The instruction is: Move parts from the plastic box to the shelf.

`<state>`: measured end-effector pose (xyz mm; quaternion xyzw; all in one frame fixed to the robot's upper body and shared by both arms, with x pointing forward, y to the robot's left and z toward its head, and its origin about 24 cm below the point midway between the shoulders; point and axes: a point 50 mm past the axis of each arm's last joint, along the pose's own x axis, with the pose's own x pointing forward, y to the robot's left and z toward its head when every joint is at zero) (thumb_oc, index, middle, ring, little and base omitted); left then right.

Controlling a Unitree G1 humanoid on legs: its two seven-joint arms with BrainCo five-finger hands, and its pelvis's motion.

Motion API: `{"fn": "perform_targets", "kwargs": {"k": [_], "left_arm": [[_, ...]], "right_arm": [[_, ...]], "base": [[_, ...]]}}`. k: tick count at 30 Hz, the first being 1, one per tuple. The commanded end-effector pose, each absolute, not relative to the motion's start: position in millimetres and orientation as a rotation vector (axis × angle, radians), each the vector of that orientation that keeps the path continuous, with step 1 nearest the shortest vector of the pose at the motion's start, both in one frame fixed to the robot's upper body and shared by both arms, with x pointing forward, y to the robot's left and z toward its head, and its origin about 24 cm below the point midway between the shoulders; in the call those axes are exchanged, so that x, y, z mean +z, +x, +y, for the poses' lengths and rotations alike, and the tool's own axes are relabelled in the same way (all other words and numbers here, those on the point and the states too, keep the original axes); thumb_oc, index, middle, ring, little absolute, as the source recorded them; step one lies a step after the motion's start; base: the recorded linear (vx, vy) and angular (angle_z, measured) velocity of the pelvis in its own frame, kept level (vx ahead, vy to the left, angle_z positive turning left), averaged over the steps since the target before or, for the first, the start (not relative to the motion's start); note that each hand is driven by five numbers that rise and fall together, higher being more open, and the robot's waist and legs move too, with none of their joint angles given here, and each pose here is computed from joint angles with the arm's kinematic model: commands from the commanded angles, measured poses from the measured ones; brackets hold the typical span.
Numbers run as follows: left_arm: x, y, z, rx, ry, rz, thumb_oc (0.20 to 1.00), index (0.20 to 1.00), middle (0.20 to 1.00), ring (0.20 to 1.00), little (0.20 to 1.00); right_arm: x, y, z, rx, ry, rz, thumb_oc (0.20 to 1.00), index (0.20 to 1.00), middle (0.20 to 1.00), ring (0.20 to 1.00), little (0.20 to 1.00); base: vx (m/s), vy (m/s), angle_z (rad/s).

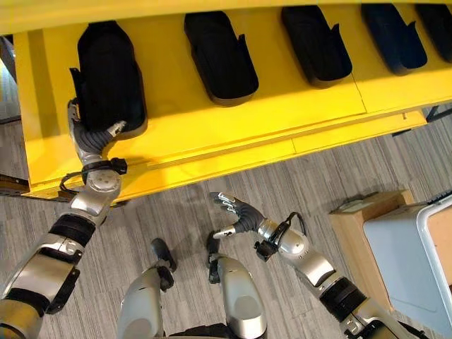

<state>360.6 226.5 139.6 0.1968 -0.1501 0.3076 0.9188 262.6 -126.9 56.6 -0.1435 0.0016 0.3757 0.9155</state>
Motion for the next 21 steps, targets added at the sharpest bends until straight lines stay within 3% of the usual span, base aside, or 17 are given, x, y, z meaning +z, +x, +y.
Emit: {"fn": "perform_targets", "kwargs": {"k": [1,21], "left_arm": [[111.3,351.1,214.6,0.560,0.436,-0.254,1.000,1.000,1.000,1.000,1.000],[95.4,343.6,214.2,0.637,0.380,-0.208,1.000,1.000,1.000,1.000,1.000]], "right_arm": [[75.3,257.5,-121.9,0.770,-0.262,-0.139,1.000,1.000,1.000,1.000,1.000],[72.2,258.1,-120.4,0.727,-0.262,-0.148,1.000,1.000,1.000,1.000,1.000]], "base": [[0.00,-0.034,0.03],[0.00,-0.001,0.00]]}}
